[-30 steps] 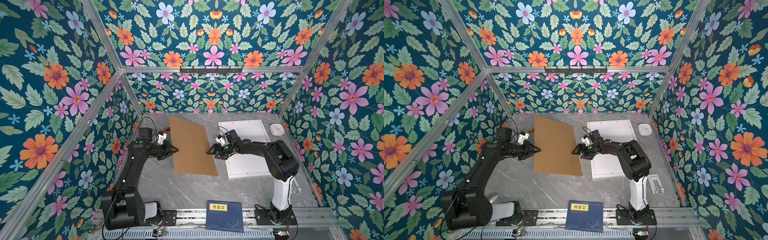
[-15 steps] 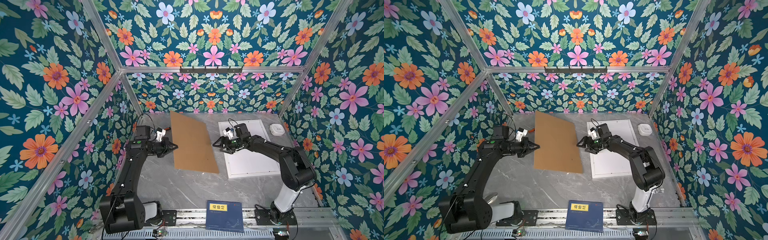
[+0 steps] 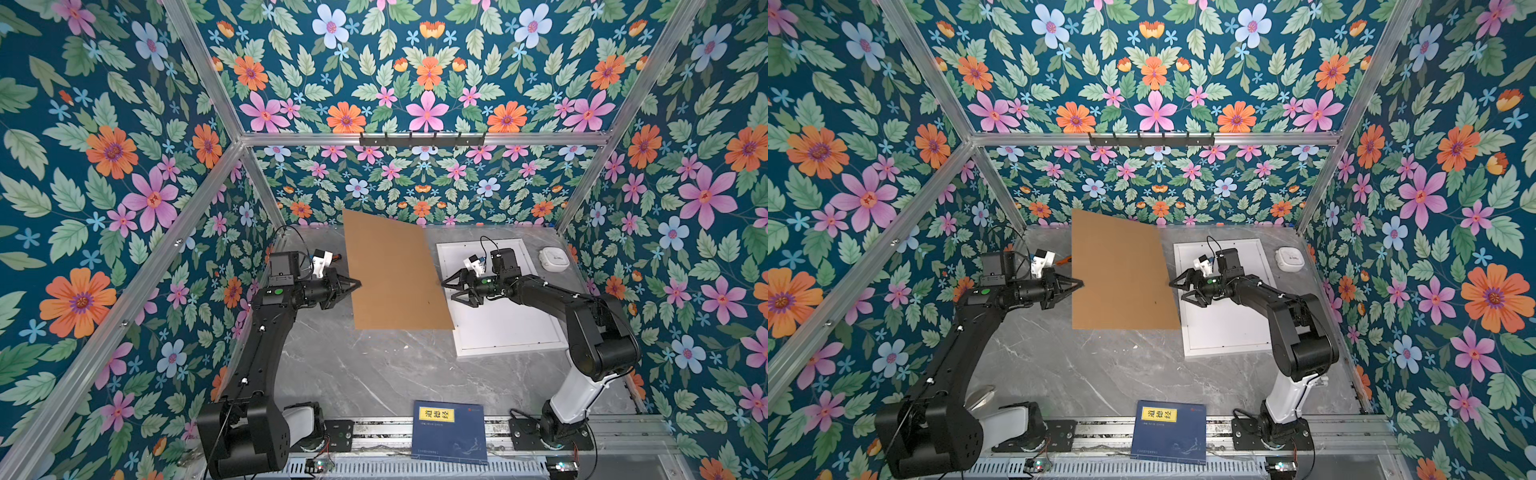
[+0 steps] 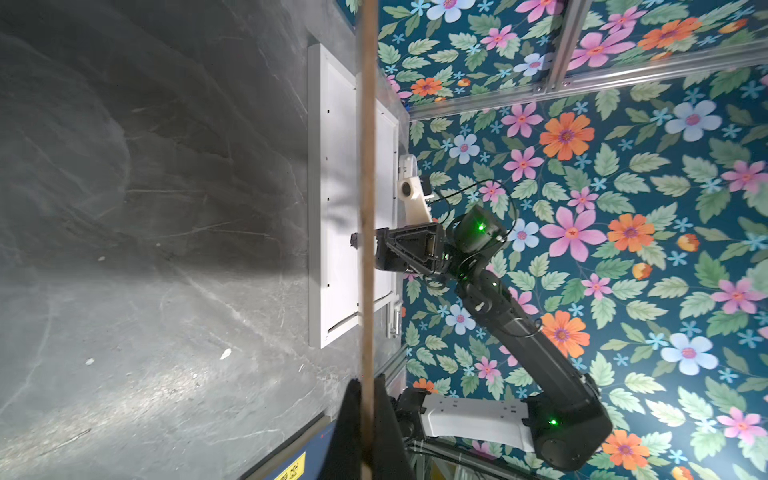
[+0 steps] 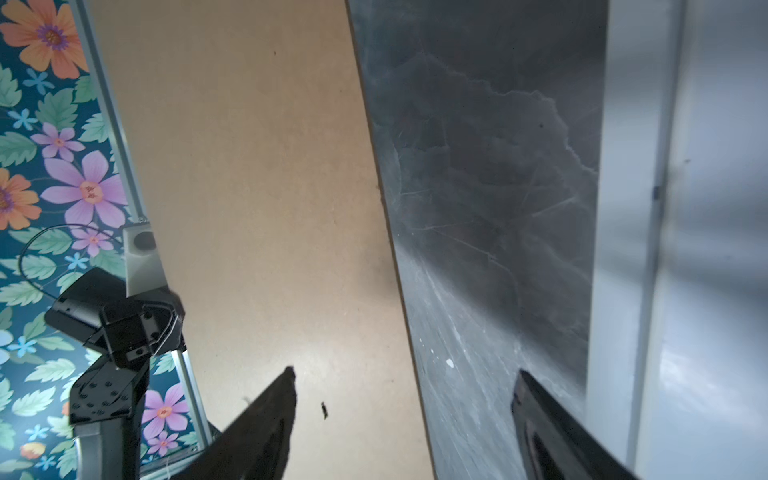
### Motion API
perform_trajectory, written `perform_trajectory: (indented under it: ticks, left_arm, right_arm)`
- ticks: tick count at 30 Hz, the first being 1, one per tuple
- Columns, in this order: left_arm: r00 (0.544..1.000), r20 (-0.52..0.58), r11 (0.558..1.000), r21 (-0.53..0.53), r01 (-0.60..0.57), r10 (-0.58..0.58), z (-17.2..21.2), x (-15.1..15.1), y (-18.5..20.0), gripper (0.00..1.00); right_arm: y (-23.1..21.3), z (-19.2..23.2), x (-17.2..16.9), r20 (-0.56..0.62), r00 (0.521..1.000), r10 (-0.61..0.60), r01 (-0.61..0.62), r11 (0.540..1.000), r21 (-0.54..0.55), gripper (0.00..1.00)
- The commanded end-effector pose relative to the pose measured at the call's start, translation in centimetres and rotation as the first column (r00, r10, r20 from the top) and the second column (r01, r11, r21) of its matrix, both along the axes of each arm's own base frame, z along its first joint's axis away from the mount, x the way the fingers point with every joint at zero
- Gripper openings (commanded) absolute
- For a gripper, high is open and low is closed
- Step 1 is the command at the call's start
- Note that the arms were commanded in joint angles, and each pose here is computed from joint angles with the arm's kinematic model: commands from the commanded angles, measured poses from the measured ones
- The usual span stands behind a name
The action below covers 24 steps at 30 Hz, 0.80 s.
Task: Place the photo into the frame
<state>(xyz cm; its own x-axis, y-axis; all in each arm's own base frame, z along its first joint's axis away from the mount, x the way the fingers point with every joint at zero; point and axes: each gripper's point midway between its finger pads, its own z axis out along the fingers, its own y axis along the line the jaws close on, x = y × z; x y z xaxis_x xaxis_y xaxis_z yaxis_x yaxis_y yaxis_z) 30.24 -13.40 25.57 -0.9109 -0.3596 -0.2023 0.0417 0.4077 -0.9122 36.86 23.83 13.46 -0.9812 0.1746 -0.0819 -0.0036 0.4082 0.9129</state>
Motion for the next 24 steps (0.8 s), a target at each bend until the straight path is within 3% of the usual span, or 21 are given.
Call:
perform_trajectory:
  ticks: [1, 15, 24]
  left_arm:
    - [0.994, 0.105, 0.996, -0.083, 0.037, -0.028, 2.7, 0.6, -0.7, 0.00]
    - [0.993, 0.115, 0.991, -0.122, 0.046, -0.032, 2.5, 1.3, -1.5, 0.00]
    - [0.994, 0.099, 0.990, -0.133, 0.049, -0.036, 1.2, 1.5, -1.7, 0.00]
  right_arm:
    - [0.8, 1.8, 0.2, 0.044, 0.998, 0.036, -0.040, 0.993, 0.110, 0.80]
    - [1.9, 4.5, 1.0, 0.065, 0.996, 0.058, -0.075, 0.950, 0.305, 0.62]
    - [1.9, 5.3, 1.0, 0.072, 0.996, 0.057, -0.077, 0.944, 0.320, 0.45]
